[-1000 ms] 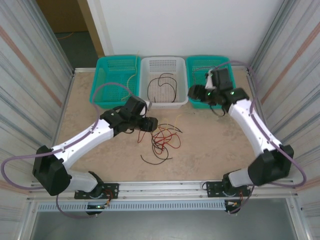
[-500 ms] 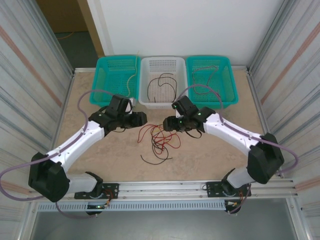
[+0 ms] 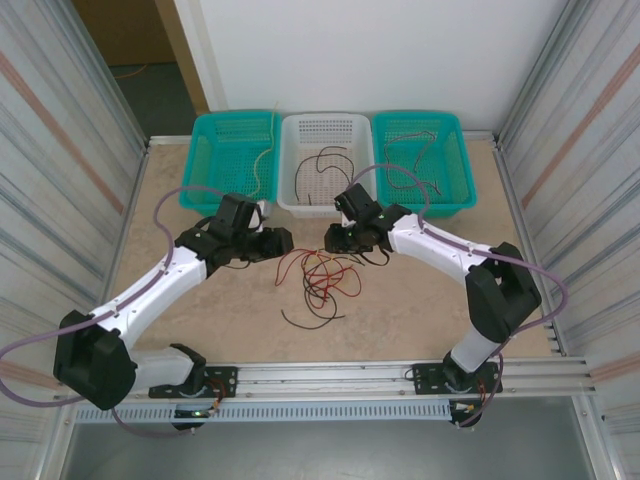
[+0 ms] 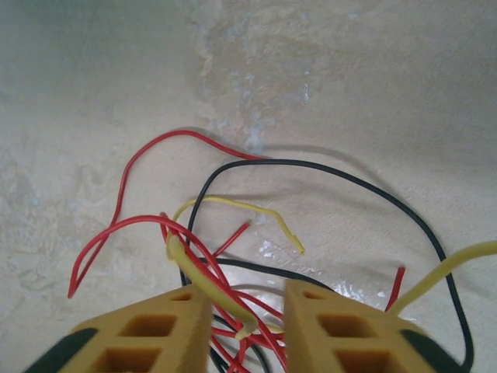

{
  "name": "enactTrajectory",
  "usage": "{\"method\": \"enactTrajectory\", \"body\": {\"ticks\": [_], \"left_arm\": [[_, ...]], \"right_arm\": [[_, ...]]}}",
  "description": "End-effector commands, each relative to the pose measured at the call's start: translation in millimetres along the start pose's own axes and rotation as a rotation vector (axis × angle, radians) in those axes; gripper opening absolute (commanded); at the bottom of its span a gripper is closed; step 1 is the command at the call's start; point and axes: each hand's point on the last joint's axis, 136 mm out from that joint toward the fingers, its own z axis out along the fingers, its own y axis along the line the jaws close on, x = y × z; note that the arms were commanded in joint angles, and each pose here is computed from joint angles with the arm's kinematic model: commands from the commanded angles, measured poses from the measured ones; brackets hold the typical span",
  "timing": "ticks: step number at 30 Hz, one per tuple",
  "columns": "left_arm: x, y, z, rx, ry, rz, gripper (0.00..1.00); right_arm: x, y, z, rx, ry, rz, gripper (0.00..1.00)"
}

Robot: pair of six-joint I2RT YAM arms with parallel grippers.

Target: Untangle the cables

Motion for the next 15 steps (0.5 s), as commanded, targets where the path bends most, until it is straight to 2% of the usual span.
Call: {"method": "enactTrajectory", "body": {"ticks": [1, 6, 15], "left_arm": [[-5, -12, -1, 0.045, -0.004, 0.002, 0.49], [-4, -23, 3, 0.07, 0.005, 0.032, 0.52], [0, -36, 11, 0.093, 0.016, 0.065, 0.51]], "right_arm": [[-10, 5, -4, -0.015, -0.019, 0.01, 0.2], [-15, 6, -24, -0.021, -0.078, -0.01, 0.08], [-25, 12, -81, -0.023, -0.214, -0.064, 0.02]]}}
